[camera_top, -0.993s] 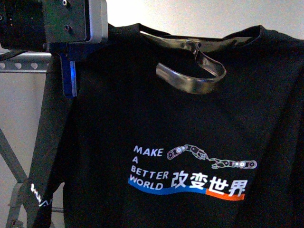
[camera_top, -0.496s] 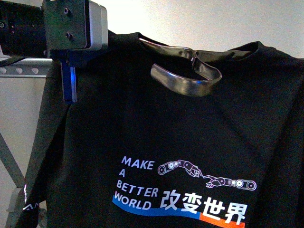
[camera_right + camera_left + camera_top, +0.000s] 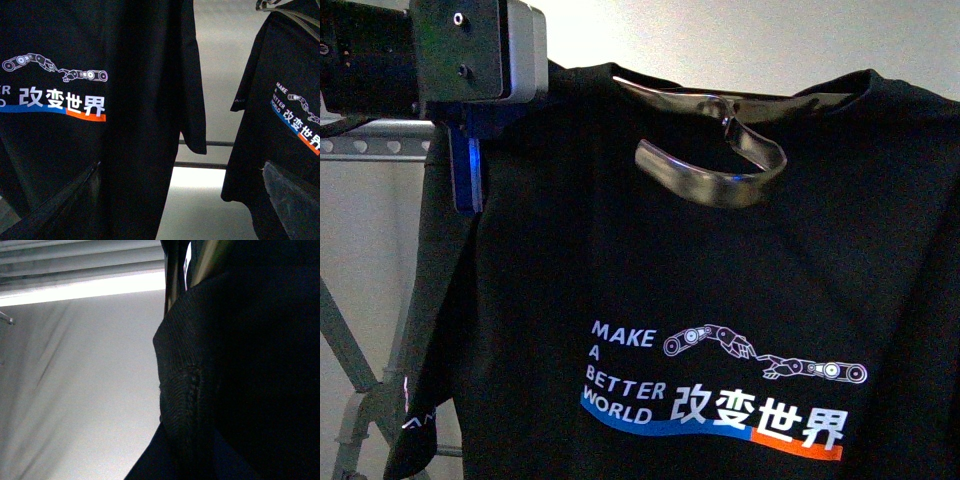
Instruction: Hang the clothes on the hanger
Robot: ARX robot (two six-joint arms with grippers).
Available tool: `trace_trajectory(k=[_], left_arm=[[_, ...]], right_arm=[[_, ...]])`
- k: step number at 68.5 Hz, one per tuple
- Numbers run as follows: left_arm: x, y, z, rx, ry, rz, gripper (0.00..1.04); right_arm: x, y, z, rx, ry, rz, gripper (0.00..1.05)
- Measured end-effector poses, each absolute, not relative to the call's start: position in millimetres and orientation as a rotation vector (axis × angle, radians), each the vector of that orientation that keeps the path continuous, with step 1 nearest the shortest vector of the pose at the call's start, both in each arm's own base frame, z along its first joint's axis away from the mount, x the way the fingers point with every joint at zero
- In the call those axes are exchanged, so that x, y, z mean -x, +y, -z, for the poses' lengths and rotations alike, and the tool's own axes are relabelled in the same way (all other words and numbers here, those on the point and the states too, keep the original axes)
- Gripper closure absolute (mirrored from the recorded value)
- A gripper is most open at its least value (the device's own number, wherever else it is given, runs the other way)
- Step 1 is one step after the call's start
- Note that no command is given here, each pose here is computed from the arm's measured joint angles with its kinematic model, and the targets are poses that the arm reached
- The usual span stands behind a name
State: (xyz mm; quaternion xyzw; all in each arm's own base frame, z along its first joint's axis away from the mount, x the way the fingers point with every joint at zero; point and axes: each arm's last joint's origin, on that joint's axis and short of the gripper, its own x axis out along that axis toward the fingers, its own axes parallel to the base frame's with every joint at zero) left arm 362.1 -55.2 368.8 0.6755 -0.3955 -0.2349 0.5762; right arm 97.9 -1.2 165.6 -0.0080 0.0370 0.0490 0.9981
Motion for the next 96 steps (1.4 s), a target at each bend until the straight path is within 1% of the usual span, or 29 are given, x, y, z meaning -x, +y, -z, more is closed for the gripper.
trace_trajectory(k=[2,5,12,16,25,30,32,38,44,54,61,72,87,89,90,96], left_arm=[[-362.1,-55.1,-368.8,-1.582,-0.925,0.549,1.01],[-362.2,-55.1,-368.8,-1.582,-0.924,0.548,1.01],[-362.0,-55.9,-368.9,-1.581,-0.928,0.551,1.01],[-362.1,-55.8,-368.6,-1.581,-0.927,0.552,1.01],[-362.4,-54.4,-368.5,-1.582,-0.922,0.548,1.01],[-362.4,-54.4,-368.5,-1.583,-0.921,0.547,1.01],[-362.4,-54.5,-368.5,-1.582,-0.922,0.548,1.01],[-362.2,-55.3,-368.5,-1.581,-0.924,0.55,1.01],[-362.2,-55.5,-368.5,-1.581,-0.925,0.55,1.01],[-362.2,-55.2,-368.5,-1.581,-0.924,0.55,1.01],[-362.2,-55.2,-368.5,-1.581,-0.924,0.55,1.01],[-362.2,-55.4,-368.5,-1.581,-0.925,0.55,1.01],[-362.2,-55.4,-368.5,-1.581,-0.925,0.55,1.01],[-362.2,-55.4,-368.5,-1.581,-0.925,0.55,1.01],[-362.2,-55.4,-368.5,-1.581,-0.925,0.55,1.01],[-362.2,-55.4,-368.5,-1.581,-0.925,0.55,1.01]], right_arm=[[-99.6,-4.7,-168.1,0.022,0.12,-0.166,0.07],[-103.3,-12.3,-177.4,0.039,0.123,-0.216,0.07],[-112.3,-34.5,-209.3,0.13,0.043,-0.209,0.07],[-121.4,-48.5,-237.5,0.227,-0.018,-0.193,0.07],[-147.4,-60.0,-273.8,0.407,-0.068,-0.21,0.07],[-166.3,-59.3,-285.4,0.537,-0.089,-0.262,0.07],[-176.6,-56.4,-290.3,0.64,-0.116,-0.302,0.07],[-195.7,-48.1,-301.5,0.829,-0.188,-0.395,0.07],[-214.5,-40.2,-314.9,1.032,-0.258,-0.446,0.07],[-243.8,-23.9,-337.5,1.267,-0.335,-0.496,0.07],[-256.9,-12.7,-342.7,1.342,-0.33,-0.535,0.07],[-274.7,3.6,-350.7,1.423,-0.329,-0.554,0.07],[-306.0,19.6,-362.8,1.44,-0.298,-0.532,0.07],[-310.5,20.6,-363.1,1.436,-0.29,-0.527,0.09],[-313.5,21.2,-363.1,1.435,-0.287,-0.522,0.12],[-322.6,22.8,-362.0,1.427,-0.271,-0.512,0.22]])
